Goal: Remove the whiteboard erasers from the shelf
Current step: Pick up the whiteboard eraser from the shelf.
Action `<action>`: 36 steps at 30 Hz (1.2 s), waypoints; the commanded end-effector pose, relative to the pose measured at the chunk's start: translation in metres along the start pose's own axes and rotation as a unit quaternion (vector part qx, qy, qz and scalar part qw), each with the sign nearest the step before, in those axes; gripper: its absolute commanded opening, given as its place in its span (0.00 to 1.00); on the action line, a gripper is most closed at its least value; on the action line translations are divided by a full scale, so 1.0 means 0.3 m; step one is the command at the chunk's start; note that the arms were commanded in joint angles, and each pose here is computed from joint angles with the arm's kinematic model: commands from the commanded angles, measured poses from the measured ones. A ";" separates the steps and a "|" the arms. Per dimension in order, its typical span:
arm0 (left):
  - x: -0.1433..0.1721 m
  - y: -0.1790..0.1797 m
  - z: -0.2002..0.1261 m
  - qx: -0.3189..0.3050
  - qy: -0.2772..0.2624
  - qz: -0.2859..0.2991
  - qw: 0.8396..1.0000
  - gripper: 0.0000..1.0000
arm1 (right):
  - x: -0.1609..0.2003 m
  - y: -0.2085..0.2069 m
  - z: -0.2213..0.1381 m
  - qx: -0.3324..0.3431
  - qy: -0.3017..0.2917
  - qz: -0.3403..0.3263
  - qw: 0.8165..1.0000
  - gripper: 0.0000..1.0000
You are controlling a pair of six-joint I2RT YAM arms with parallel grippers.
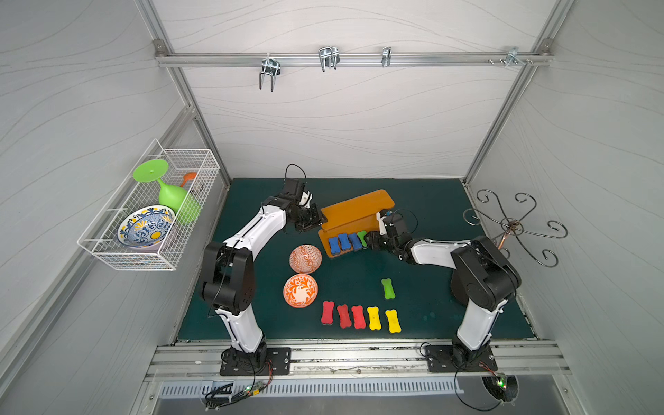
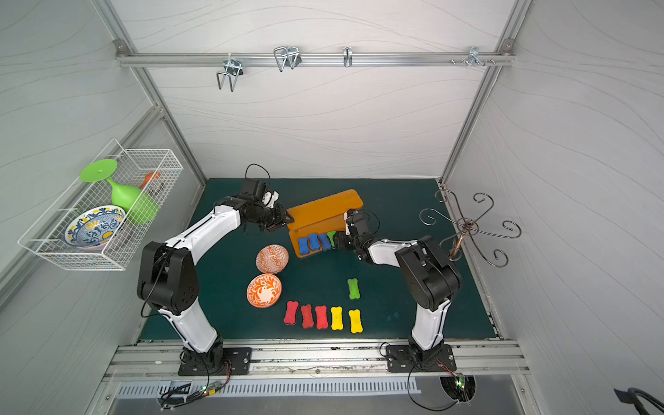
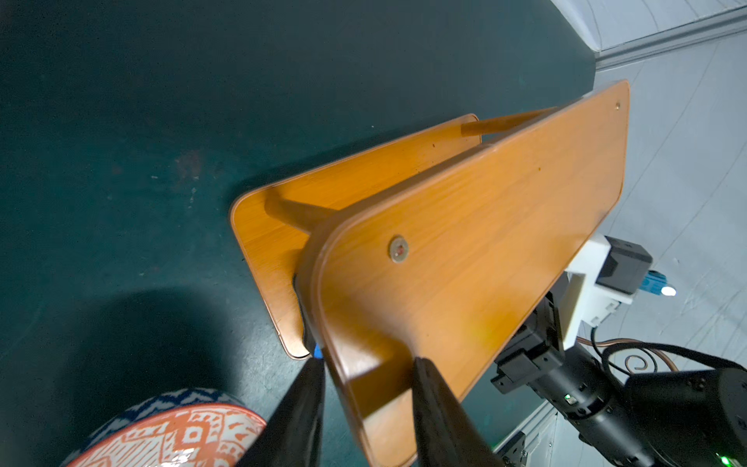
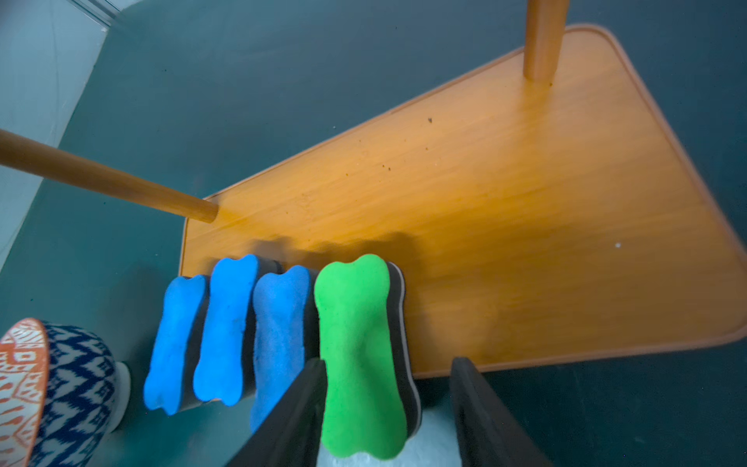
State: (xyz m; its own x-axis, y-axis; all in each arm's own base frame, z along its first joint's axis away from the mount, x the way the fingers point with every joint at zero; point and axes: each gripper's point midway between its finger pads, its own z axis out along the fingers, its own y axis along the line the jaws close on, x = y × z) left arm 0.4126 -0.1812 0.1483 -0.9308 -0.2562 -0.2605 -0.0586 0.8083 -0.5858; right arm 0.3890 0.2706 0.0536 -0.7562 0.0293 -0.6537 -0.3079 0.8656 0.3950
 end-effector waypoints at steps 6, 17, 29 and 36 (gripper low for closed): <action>-0.007 0.014 0.019 -0.014 0.005 0.006 1.000 0.36 | 0.008 -0.025 0.059 0.009 0.006 -0.001 1.000 0.52; -0.012 0.030 0.010 -0.016 0.002 0.004 1.000 0.36 | 0.081 -0.063 0.039 0.020 0.032 -0.003 0.999 0.15; -0.015 0.027 -0.014 -0.013 -0.007 0.007 1.000 0.38 | 0.028 -0.015 -0.041 0.020 0.019 -0.006 1.000 0.00; -0.017 0.013 -0.031 -0.005 -0.015 0.010 1.000 0.43 | -0.009 0.038 -0.192 0.018 -0.010 0.004 1.000 0.00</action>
State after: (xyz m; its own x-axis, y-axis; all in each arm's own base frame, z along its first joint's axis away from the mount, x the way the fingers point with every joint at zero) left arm 0.4140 -0.1777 0.1487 -0.9292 -0.2561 -0.2665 -0.0556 0.8098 -0.5841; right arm 0.3690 0.2591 0.0865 -0.7408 0.0316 -0.6710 -0.3074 0.8723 0.3804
